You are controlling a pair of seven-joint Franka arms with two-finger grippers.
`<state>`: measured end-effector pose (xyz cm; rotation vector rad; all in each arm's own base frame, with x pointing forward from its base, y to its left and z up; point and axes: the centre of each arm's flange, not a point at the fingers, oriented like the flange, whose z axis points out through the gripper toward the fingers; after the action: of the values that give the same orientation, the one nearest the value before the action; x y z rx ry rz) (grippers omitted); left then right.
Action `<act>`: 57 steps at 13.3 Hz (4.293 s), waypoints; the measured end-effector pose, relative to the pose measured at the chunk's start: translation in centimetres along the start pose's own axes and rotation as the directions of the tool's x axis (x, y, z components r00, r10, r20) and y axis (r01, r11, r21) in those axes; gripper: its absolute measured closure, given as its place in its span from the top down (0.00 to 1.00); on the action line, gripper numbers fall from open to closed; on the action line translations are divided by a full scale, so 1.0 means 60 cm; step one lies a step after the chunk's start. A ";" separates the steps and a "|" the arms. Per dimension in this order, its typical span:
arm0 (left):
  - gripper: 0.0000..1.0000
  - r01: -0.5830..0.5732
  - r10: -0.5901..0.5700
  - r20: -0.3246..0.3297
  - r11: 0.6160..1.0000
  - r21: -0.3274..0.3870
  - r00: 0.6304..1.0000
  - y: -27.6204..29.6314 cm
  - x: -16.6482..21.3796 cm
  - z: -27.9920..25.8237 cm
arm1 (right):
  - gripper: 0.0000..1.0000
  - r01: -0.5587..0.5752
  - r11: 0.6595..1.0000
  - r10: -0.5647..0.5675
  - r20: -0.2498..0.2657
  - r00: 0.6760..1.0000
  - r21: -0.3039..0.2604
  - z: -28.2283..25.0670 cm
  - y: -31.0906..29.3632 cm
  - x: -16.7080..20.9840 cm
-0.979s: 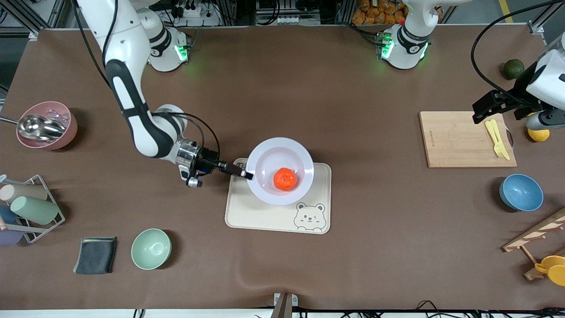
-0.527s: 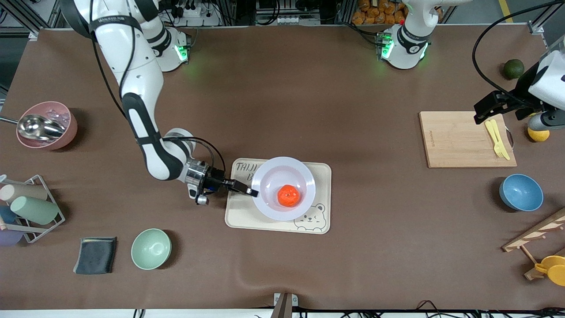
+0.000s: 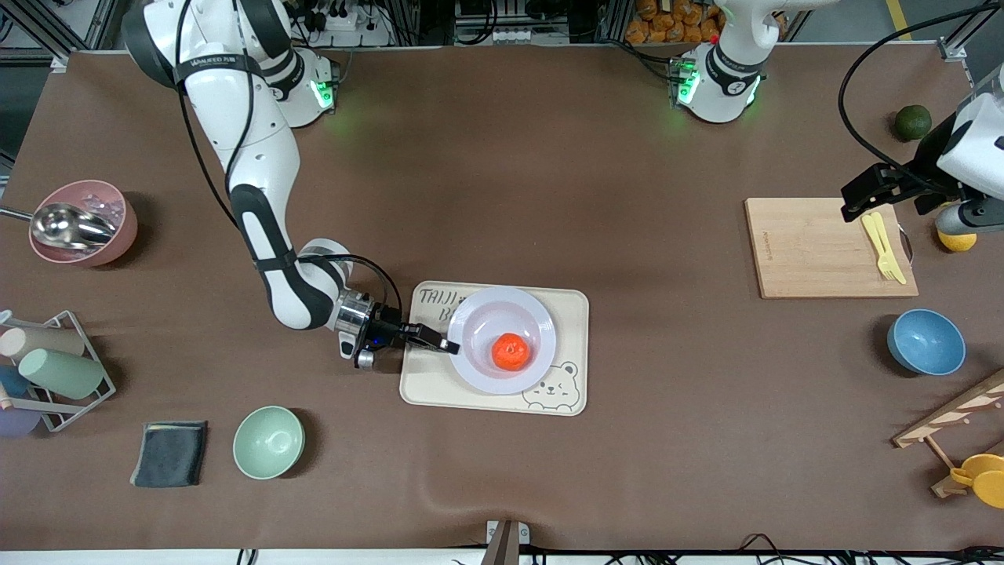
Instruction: Place orange and plate with both arms
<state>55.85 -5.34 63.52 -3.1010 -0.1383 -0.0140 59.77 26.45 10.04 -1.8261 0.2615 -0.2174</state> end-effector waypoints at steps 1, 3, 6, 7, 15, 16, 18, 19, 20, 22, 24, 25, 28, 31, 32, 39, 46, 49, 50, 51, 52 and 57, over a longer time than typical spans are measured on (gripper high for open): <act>1.00 0.000 0.000 0.001 1.000 0.000 1.000 0.000 0.000 0.000 | 0.04 0.002 1.000 -0.002 0.001 1.000 0.000 0.000 0.000 0.000; 1.00 0.000 0.000 0.002 1.000 0.000 1.000 0.000 0.000 0.001 | 0.04 0.012 1.000 -0.012 0.009 1.000 -0.006 -0.003 -0.001 0.004; 1.00 0.000 0.000 0.005 1.000 0.001 1.000 0.000 -0.001 0.001 | 0.34 -0.003 1.000 0.003 0.016 1.000 -0.004 -0.012 -0.003 0.016; 1.00 0.000 0.000 0.007 1.000 0.001 1.000 0.000 -0.001 0.002 | 0.44 -0.007 1.000 0.007 0.022 1.000 -0.007 -0.012 -0.004 0.016; 1.00 0.000 0.000 0.008 1.000 0.002 1.000 0.000 -0.001 0.002 | 0.98 -0.087 0.995 0.091 0.089 0.992 -0.050 -0.007 -0.021 0.025; 1.00 0.000 0.000 0.008 1.000 0.002 1.000 0.000 -0.001 0.002 | 0.98 -0.115 0.991 0.122 0.102 0.987 -0.064 -0.006 -0.027 0.029; 1.00 0.000 0.000 0.008 1.000 0.001 1.000 0.000 -0.001 0.001 | 1.00 -0.164 0.983 0.173 0.120 0.978 -0.086 -0.005 -0.049 0.040; 1.00 0.000 0.000 0.006 1.000 0.001 1.000 0.000 -0.001 0.000 | 1.00 -0.178 0.979 0.190 0.128 0.973 -0.098 -0.005 -0.060 0.045; 1.00 0.000 0.000 0.005 1.000 0.001 1.000 0.000 -0.002 -0.001 | 1.00 -0.195 0.974 0.210 0.135 0.968 -0.115 -0.008 -0.070 0.050; 1.00 0.000 0.000 0.003 1.000 0.001 1.000 0.000 -0.002 -0.003 | 1.00 -0.217 0.962 0.242 0.153 0.958 -0.165 -0.019 -0.091 0.066; 1.00 0.000 0.000 0.001 1.000 0.000 1.000 0.000 -0.002 -0.004 | 1.00 -0.199 0.959 0.234 0.164 0.958 -0.202 -0.032 -0.111 0.081; 1.00 0.000 0.000 0.000 1.000 0.000 1.000 0.000 -0.002 -0.005 | 1.00 -0.184 0.958 0.224 0.173 0.959 -0.219 -0.040 -0.115 0.089; 1.00 0.000 0.000 0.000 1.000 0.000 1.000 0.000 -0.002 -0.005 | 1.00 -0.224 0.947 0.276 0.223 0.935 -0.232 -0.064 -0.130 0.111; 1.00 0.000 0.000 0.000 1.000 0.000 1.000 0.000 -0.002 -0.005 | 1.00 -0.231 0.939 0.290 0.222 0.931 -0.257 -0.101 -0.164 0.145; 1.00 0.000 0.000 0.000 1.000 0.000 1.000 0.000 -0.002 -0.005 | 1.00 -0.227 0.935 0.293 0.228 0.929 -0.273 -0.110 -0.174 0.153; 1.00 0.001 -0.001 -0.001 1.000 0.000 1.000 -0.001 -0.002 -0.006 | 1.00 -0.142 0.868 0.292 0.258 0.921 -0.476 -0.244 -0.254 0.228; 1.00 0.004 -0.004 -0.003 1.000 0.000 1.000 -0.004 -0.002 -0.008 | 1.00 0.011 0.747 0.227 0.270 0.936 -0.664 -0.482 -0.313 0.310; 1.00 0.008 -0.008 -0.005 1.000 0.000 1.000 -0.007 -0.002 -0.009 | 1.00 0.102 0.679 0.149 0.272 0.951 -0.728 -0.603 -0.359 0.336; 1.00 0.008 -0.008 -0.005 1.000 0.000 1.000 -0.008 -0.002 -0.010 | 1.00 0.149 0.629 0.132 0.294 0.947 -0.763 -0.638 -0.377 0.333; 1.00 0.009 -0.009 -0.006 1.000 -0.001 1.000 -0.008 -0.002 -0.010 | 1.00 0.192 0.578 0.117 0.314 0.942 -0.793 -0.660 -0.403 0.326; 1.00 0.009 -0.009 -0.006 1.000 -0.001 1.000 -0.009 -0.002 -0.011 | 1.00 0.229 0.533 0.101 0.330 0.938 -0.814 -0.674 -0.433 0.318; 1.00 0.010 -0.010 -0.005 1.000 0.000 1.000 -0.010 -0.002 -0.011 | 1.00 0.305 0.392 0.052 0.352 0.935 -0.868 -0.758 -0.581 0.256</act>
<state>55.65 -4.80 64.19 -3.1001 -0.1539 -0.0218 63.92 -10.94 55.90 -2.9919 -0.0459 0.2021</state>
